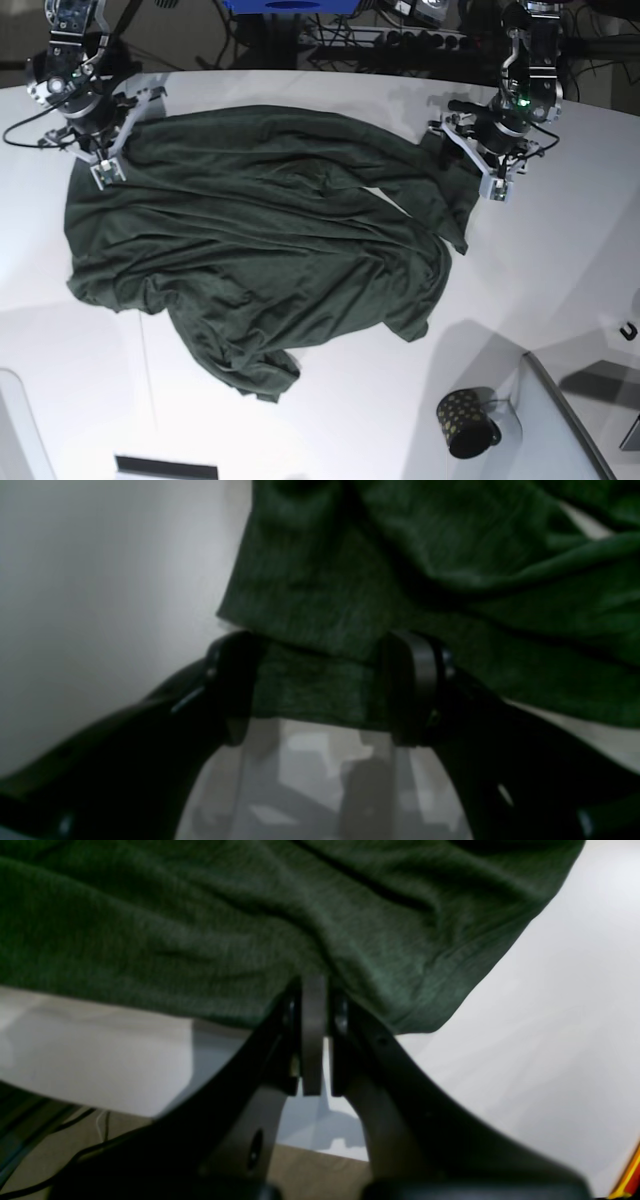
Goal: Layout the t-shirt on the table in an organized manner, then fold the t-shirt properly
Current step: 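Drag the shirt edges apart with both grippers, then release, then reach the left gripper into the shirt's middle and pull fabric outward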
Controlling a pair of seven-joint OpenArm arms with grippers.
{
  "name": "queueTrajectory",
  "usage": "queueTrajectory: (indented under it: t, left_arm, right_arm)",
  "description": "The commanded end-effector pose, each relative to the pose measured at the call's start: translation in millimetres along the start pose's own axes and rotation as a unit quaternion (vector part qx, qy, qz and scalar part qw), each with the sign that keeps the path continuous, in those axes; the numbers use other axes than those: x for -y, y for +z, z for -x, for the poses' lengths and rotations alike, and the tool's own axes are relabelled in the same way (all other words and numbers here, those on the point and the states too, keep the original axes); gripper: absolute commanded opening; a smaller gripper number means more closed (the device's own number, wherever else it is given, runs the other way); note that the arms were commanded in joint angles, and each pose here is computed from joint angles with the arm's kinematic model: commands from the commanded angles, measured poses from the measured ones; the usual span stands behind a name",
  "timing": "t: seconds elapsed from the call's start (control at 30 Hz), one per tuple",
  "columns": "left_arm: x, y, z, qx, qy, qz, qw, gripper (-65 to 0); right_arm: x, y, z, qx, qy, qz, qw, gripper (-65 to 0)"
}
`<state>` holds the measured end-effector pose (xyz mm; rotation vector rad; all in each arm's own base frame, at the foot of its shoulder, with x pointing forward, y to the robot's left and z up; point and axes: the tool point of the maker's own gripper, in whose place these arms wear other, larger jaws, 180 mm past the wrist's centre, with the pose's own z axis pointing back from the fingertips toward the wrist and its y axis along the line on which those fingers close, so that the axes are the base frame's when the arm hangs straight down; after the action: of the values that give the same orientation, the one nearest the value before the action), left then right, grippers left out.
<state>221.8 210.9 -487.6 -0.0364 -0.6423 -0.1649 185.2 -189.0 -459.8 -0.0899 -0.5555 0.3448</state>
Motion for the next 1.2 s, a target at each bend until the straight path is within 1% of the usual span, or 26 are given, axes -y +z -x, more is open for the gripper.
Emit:
queueTrajectory:
  t: [0.0,0.03,0.07,0.1,0.2,0.33,0.43,0.47,0.53,0.63,0.73,0.8,0.87,0.97,1.07,1.17]
  left_arm:
    - [8.4,-1.7,6.8,-0.016,-0.015,0.012,1.0,-26.5]
    - [15.4,-3.0,14.3,-0.026,-0.022,0.021,0.999,-29.0]
    - [20.3,-4.4,21.5,-0.036,-0.028,0.028,0.999,-32.9]
    - [20.7,-5.4,30.3,-0.049,-0.038,0.032,0.998,-39.3]
    - [25.1,-7.6,51.5,-0.078,-0.043,0.042,0.995,-64.3]
    - [27.3,-2.8,61.2,-0.085,-0.04,0.045,0.995,-65.0]
    - [35.9,9.1,49.6,-0.063,-0.055,0.051,0.995,-65.0]
    - [40.1,14.0,40.4,-0.048,-0.061,0.054,0.996,-65.0]
    - [51.5,28.6,16.1,-0.011,-0.075,0.062,0.995,-65.0]
    - [66.9,51.3,-25.1,0.051,-0.094,0.071,0.992,-65.0]
    - [75.4,62.5,-55.9,0.094,-0.102,0.075,0.988,-65.0]
    - [80.8,65.2,-86.7,0.13,-0.111,0.077,0.982,-65.0]
    - [92.8,63.8,-106.8,0.139,-0.115,0.084,0.98,-65.0]
    - [112.6,61.5,-147.0,0.16,-0.118,0.098,0.975,-65.0]
    - [142.6,64.1,-193.7,0.204,-0.12,0.121,0.964,-65.0]
    - [177.0,73.8,-236.0,0.252,-0.123,0.152,0.948,-65.0]
  right_arm:
    - [3.7,2.6,-6.1,0.014,0.002,0.005,0.9999,-63.5]
    - [4.3,2.7,-6.0,0.014,0.002,0.005,0.9999,-63.5]
    - [4.3,2.7,-6.0,0.014,0.002,0.005,0.9999,-63.5]
    - [4.0,2.8,-5.3,0.013,0.002,0.005,0.9999,-63.5]
    - [4.5,2.9,-5.2,0.013,0.003,0.005,0.9999,-63.5]
    - [5.8,2.6,-7.1,0.015,0.002,0.007,0.9999,-63.5]
    - [6.5,2.6,-7.5,0.015,0.002,0.008,0.9998,-63.5]
    - [6.3,2.4,-8.5,0.016,0.002,0.007,0.9998,-63.5]
    - [6.3,2.4,-8.5,0.016,0.002,0.007,0.9998,-63.5]
    - [5.8,2.3,-8.7,0.017,0.003,0.007,0.9998,-63.5]
    - [5.8,2.3,-8.7,0.017,0.003,0.007,0.9998,-63.5]
    - [5.8,2.3,-8.7,0.017,0.003,0.007,0.9998,-63.5]
    - [6.6,2.2,-9.3,0.017,0.003,0.007,0.9998,-63.5]
    - [7.1,2.3,-9.1,0.017,0.003,0.008,0.9998,-63.5]
    - [7.0,2.4,-8.9,0.017,0.002,0.008,0.9998,-63.5]
    - [7.2,2.2,-7.8,0.015,0.0,0.009,0.9998,-63.5]
